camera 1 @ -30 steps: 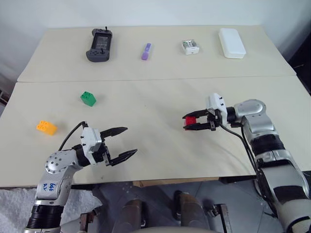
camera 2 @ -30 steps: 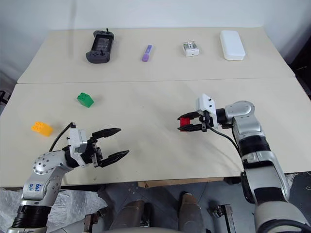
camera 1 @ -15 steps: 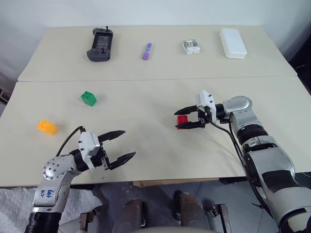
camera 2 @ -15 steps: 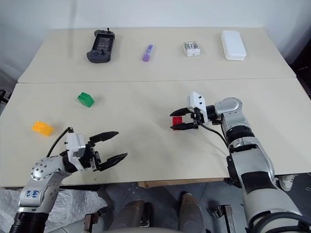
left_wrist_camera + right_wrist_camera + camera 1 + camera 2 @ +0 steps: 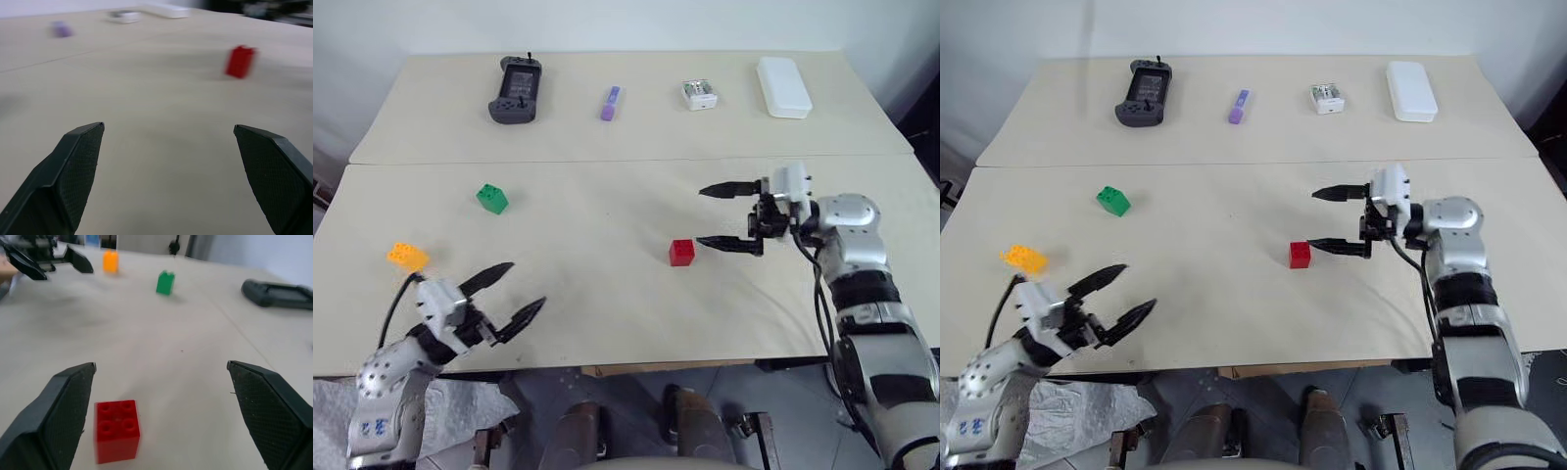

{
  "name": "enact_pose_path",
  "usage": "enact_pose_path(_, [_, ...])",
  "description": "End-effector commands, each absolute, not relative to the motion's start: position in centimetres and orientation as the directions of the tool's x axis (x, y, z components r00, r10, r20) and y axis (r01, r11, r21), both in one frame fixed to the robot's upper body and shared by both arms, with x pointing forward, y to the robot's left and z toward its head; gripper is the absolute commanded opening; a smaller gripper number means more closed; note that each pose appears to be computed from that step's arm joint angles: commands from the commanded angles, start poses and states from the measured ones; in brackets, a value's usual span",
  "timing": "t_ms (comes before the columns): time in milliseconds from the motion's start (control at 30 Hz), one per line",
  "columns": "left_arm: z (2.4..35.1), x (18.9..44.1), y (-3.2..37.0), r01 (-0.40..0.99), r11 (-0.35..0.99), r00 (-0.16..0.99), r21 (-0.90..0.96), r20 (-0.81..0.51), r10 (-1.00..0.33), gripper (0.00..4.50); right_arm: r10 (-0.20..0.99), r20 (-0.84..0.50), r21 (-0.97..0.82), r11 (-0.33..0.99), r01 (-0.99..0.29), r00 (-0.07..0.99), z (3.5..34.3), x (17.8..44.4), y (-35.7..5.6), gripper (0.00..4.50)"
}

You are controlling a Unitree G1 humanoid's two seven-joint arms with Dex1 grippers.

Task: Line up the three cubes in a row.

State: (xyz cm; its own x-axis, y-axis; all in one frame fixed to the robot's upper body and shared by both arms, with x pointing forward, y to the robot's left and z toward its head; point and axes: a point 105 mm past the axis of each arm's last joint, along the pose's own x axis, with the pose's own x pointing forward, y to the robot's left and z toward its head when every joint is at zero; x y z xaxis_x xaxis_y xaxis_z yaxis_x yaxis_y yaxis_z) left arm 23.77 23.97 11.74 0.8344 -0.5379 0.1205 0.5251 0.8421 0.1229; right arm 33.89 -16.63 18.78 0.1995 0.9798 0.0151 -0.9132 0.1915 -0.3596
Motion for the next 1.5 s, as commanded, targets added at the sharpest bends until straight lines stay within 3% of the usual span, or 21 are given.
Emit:
enact_pose_path(33, [13.1,22.7,26.9,0.334,0.935,0.91,0.117,0.218,-0.352,4.5,0.96,0.142,-0.376,0.278,-0.884,0.242,20.6,32.6,-17.6,4.49])
enact_pose_path(233, [11.5,19.8,30.6,0.052,0.999,0.969,-0.01,0.242,-0.048,4.5,0.885,0.231,-0.227,0.453,-0.862,0.404,18.5,31.7,-18.9,4.49])
enact_pose_path(433, [10.1,16.7,34.0,-0.153,0.984,0.96,-0.09,0.224,0.169,4.5,0.898,0.115,-0.252,0.441,-0.862,0.426,14.8,30.0,-20.2,4.49])
enact_pose_path(567, [10.1,16.2,34.4,-0.178,0.979,0.954,-0.099,0.225,0.197,4.5,0.897,0.133,-0.258,0.443,-0.859,0.422,14.7,30.0,-19.8,4.49])
enact_pose_path(733, [11.5,18.1,32.3,-0.078,0.99,0.96,-0.115,0.261,0.106,4.5,0.906,0.158,-0.29,0.423,-0.858,0.393,15.3,30.3,-19.0,4.49])
enact_pose_path(867, [15.3,22.6,29.6,0.066,0.995,0.947,-0.069,0.32,-0.04,4.5,0.91,0.171,-0.31,0.414,-0.856,0.378,16.1,30.7,-18.5,4.49])
enact_pose_path(967, [17.8,27.9,28.0,0.126,0.991,0.956,0.038,0.261,-0.132,4.5,0.91,0.174,-0.31,0.414,-0.856,0.377,16.2,30.7,-18.3,4.49])
enact_pose_path(1067, [19.2,31.4,27.8,0.144,0.987,0.962,0.075,0.221,-0.158,4.5,0.91,0.176,-0.311,0.413,-0.856,0.375,16.4,30.8,-18.0,4.49])
enact_pose_path(1300, [18.8,38.6,27.7,0.235,0.966,0.97,0.105,0.033,-0.24,4.5,0.903,0.187,-0.32,0.428,-0.845,0.387,17.0,30.7,-17.8,4.49])
enact_pose_path(1500, [18.0,41.3,27.1,0.294,0.952,0.956,0.084,-0.045,-0.291,4.5,0.895,0.191,-0.318,0.446,-0.837,0.404,16.9,30.2,-17.9,4.49])
